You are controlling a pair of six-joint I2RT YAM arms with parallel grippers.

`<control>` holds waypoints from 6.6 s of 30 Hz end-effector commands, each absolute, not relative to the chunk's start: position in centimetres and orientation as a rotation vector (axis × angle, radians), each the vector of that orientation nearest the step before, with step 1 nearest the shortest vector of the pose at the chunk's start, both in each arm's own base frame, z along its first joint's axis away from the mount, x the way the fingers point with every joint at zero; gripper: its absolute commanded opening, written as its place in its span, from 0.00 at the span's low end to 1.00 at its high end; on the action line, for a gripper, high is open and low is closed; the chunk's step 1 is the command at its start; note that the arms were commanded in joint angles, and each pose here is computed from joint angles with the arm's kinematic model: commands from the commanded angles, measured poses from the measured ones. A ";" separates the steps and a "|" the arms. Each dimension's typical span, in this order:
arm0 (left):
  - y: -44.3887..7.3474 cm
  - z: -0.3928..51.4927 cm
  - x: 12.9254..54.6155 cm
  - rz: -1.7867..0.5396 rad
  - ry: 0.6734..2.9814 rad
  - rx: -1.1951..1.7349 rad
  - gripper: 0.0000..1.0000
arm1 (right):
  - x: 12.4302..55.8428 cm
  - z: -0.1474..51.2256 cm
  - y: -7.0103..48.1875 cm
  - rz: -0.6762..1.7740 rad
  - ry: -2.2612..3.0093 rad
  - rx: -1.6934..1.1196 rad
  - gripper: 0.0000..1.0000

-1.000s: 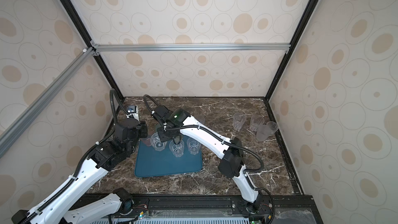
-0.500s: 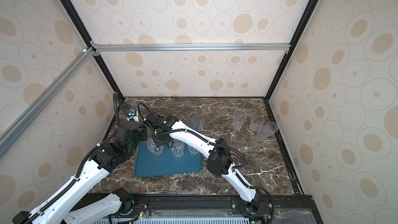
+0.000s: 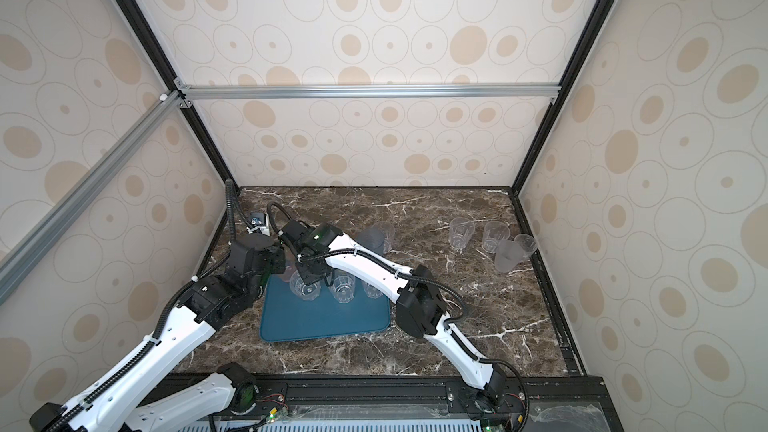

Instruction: Place the glasses into the tray

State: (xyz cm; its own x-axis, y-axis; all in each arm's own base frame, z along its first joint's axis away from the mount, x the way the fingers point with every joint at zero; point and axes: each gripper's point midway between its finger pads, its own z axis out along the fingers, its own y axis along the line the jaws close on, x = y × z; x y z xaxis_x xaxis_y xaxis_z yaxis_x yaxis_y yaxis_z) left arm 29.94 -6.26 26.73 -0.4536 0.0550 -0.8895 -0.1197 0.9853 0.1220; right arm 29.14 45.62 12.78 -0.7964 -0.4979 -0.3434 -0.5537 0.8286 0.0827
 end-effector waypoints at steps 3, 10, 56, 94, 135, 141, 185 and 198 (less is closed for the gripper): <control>-7.0 26.8 30.7 0.161 2.025 -0.047 0.45 | 28.5 11.7 45.5 0.199 2.709 -0.854 0.00; -7.2 26.6 31.1 0.160 2.029 -0.041 0.45 | 28.5 11.1 45.1 0.182 2.727 -0.867 0.00; -15.0 31.9 32.5 -0.217 1.756 0.131 0.51 | 33.6 25.4 31.0 0.268 2.511 -0.418 0.29; -37.8 20.4 34.6 -0.032 1.987 0.772 0.71 | 45.3 14.8 3.5 0.039 2.707 0.384 0.43; -33.9 23.3 34.5 -0.001 1.970 0.584 0.72 | 41.7 12.7 7.9 -0.011 2.822 0.180 0.07; -33.1 24.1 34.7 -0.051 1.986 0.510 0.71 | 36.2 13.5 10.7 0.044 2.840 0.092 0.07; -36.1 24.1 34.8 -0.219 2.115 0.510 0.67 | 31.6 19.0 11.5 0.205 2.712 0.131 0.38; -43.8 17.5 33.0 -0.396 2.310 0.792 0.54 | 32.3 18.0 5.1 0.212 2.619 0.411 0.38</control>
State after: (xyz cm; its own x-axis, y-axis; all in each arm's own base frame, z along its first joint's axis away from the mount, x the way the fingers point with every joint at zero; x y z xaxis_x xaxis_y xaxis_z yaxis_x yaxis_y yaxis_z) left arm 34.14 -42.83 17.89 -0.5778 0.3913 -0.7163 0.5919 0.8051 -0.0376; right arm 32.58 5.10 18.21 -0.8449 0.3130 -0.4338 0.2486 0.9478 0.1995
